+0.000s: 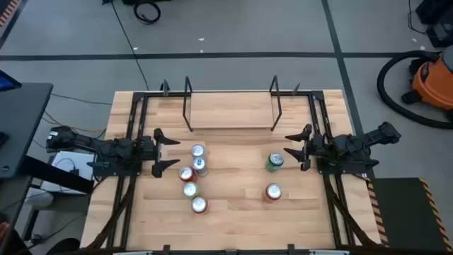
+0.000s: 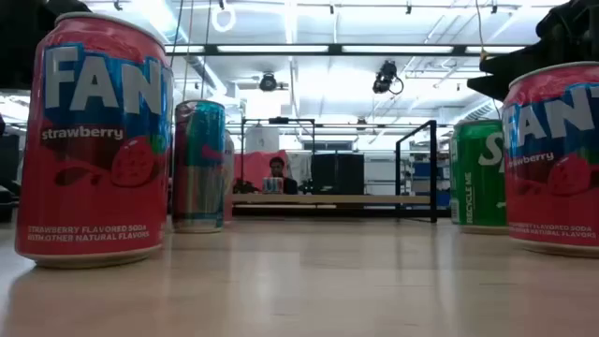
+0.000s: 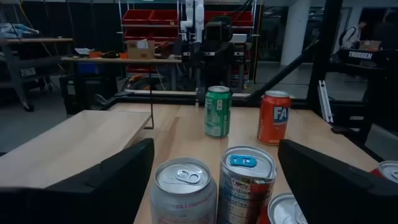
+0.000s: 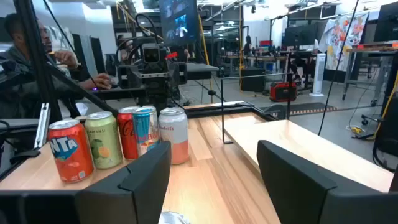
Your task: Place canned beverage on shelf
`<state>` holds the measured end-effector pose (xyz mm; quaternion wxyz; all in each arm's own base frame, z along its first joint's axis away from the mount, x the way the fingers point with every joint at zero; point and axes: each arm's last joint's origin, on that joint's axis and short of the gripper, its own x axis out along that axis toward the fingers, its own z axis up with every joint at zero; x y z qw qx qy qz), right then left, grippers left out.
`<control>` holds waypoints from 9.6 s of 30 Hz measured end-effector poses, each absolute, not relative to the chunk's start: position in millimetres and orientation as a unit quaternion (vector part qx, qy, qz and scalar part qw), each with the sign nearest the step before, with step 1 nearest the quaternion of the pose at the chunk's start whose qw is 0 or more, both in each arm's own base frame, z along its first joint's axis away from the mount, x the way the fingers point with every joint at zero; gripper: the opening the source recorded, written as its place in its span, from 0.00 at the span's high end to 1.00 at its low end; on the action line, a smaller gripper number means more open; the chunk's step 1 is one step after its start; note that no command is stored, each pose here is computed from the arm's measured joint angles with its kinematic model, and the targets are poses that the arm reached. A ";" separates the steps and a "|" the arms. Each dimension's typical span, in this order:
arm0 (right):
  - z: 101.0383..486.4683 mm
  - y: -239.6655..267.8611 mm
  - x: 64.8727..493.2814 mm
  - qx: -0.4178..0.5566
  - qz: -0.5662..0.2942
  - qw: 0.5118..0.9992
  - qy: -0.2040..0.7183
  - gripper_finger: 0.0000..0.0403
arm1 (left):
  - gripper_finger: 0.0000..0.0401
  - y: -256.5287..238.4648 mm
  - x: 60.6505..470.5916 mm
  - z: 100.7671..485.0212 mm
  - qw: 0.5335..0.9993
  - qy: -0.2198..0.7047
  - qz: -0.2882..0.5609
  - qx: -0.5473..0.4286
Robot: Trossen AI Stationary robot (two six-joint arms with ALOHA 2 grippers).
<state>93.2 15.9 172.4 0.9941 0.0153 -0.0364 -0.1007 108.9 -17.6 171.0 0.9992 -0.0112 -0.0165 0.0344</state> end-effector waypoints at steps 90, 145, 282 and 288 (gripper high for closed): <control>172.4 15.9 93.2 0.016 -0.101 0.994 -0.037 0.38 | 0.12 -17.1 108.8 173.8 0.984 -0.036 0.034 -0.170; 187.9 14.2 95.0 0.035 -0.135 0.985 -0.101 0.40 | 0.12 -12.8 105.9 223.8 0.967 -0.218 0.069 -0.110; 201.3 9.8 261.7 0.276 -0.219 0.667 0.656 0.20 | 0.12 -27.4 212.4 291.7 0.999 0.002 0.043 0.032; 216.0 2.2 270.8 0.279 -0.215 0.687 0.636 0.20 | 0.12 -27.4 212.4 291.7 0.999 0.003 0.043 0.032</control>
